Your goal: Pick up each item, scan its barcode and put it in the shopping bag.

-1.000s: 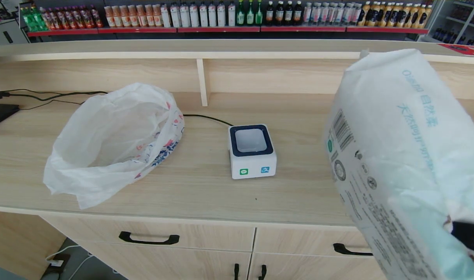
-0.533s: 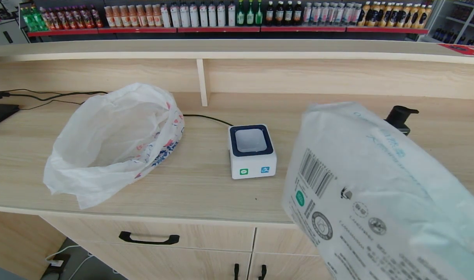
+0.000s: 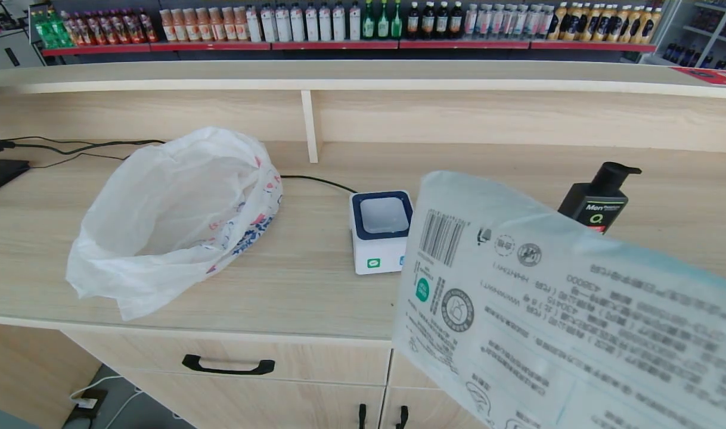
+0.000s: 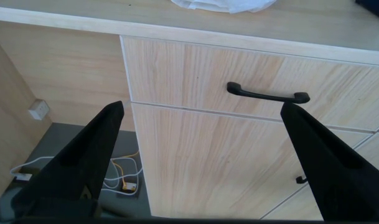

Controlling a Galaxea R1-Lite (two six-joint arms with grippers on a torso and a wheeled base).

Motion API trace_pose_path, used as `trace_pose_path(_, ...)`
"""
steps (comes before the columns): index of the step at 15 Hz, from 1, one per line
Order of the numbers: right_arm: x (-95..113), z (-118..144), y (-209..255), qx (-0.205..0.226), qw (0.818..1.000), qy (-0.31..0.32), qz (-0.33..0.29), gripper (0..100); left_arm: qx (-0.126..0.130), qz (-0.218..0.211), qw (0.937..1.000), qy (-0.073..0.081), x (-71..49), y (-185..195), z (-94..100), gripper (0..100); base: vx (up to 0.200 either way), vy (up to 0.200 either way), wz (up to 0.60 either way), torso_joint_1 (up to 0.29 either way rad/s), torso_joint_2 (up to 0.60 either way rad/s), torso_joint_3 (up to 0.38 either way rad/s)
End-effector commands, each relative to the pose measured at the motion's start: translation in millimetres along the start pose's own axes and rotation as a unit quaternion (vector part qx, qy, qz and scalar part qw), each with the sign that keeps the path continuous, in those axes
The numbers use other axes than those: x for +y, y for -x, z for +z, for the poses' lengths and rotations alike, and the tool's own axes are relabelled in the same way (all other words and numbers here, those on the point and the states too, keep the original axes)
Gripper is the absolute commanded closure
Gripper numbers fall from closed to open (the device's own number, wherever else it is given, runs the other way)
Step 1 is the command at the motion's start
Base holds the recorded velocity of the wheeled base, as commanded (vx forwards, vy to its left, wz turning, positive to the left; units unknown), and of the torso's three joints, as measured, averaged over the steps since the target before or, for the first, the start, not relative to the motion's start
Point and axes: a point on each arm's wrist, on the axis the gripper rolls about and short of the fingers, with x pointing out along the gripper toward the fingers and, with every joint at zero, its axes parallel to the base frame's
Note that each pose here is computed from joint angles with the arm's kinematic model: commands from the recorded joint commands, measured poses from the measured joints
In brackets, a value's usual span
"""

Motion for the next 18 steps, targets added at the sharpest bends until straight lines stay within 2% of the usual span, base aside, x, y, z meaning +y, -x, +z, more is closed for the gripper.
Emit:
trace_pose_path(1,-7,6,-10,-0.003,1.000,-0.027,-0.009,100,0.000,0.000,1.0000,0.000,0.0,0,0.0,0,0.000,0.000,0.00,0.000,0.00,0.000)
trace_pose_path(3,-8,7,-13,0.005,0.999,-0.041,-0.012,100,0.000,0.000,1.0000,0.000,0.0,0,0.0,0,0.000,0.000,0.00,0.000,0.00,0.000)
trace_pose_path(4,-10,6,-12,0.024,0.998,-0.054,-0.022,100,-0.002,0.000,1.0000,0.000,0.0,0,0.3,0,0.000,0.000,0.00,0.000,0.00,0.000)
trace_pose_path(8,-15,5,-6,0.059,0.984,-0.168,0.003,100,0.000,0.000,1.0000,0.000,0.0,0,0.0,0,0.000,0.000,0.00,0.000,0.00,0.000)
trace_pose_path(12,-18,1,4,0.110,0.969,-0.221,0.014,100,-0.002,0.000,1.0000,0.000,0.0,0,0.3,0,0.000,0.000,0.00,0.000,0.00,0.000)
trace_pose_path(14,-19,2,4,0.115,0.957,-0.267,0.014,100,0.000,0.000,1.0000,0.000,0.0,0,0.0,0,0.000,0.000,0.00,0.000,0.00,0.000)
trace_pose_path(18,-32,8,3,0.114,0.954,-0.277,0.012,100,0.000,0.000,1.0000,0.000,0.0,0,0.0,0,0.000,0.000,0.00,0.000,0.00,0.000)
